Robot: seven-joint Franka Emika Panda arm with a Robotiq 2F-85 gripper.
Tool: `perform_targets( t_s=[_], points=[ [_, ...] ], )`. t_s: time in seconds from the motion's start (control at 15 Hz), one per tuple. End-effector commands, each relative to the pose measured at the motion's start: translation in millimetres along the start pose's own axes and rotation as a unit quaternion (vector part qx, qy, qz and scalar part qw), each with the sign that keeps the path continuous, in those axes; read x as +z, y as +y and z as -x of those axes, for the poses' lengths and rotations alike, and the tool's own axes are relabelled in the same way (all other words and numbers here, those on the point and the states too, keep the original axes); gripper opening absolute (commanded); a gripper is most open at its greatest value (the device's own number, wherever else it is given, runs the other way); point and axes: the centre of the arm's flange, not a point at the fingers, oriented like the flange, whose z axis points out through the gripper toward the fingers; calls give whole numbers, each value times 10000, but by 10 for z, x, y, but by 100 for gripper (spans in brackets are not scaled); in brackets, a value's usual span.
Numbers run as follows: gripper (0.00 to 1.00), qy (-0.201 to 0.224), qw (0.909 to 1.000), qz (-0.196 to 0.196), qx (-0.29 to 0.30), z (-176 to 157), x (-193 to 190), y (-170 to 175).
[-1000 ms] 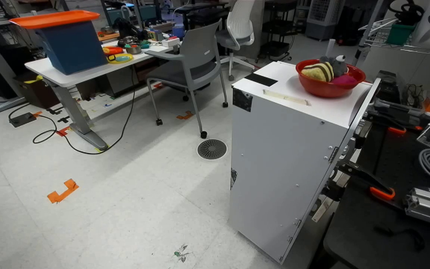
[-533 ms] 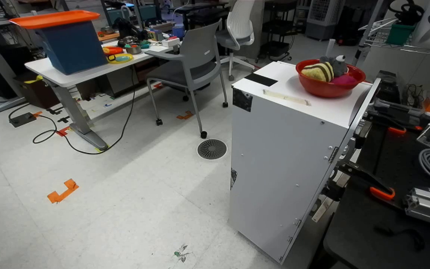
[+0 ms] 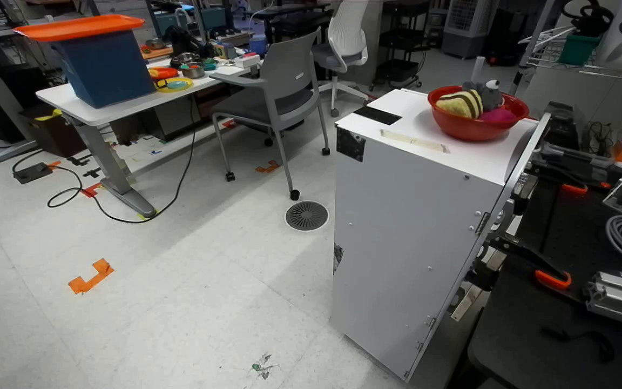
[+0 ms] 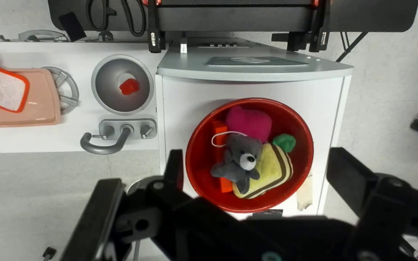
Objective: Remove the gray toy from the bowl and put in it in the toy sink
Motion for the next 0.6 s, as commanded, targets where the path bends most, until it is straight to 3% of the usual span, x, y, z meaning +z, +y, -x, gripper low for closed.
perform_targets(
  t_s=[0.0, 0.53],
  points=[
    [100, 40, 9998, 102, 184, -10, -11, 17],
    [100, 70, 9978, 584, 295, -179, -29, -28]
  ],
)
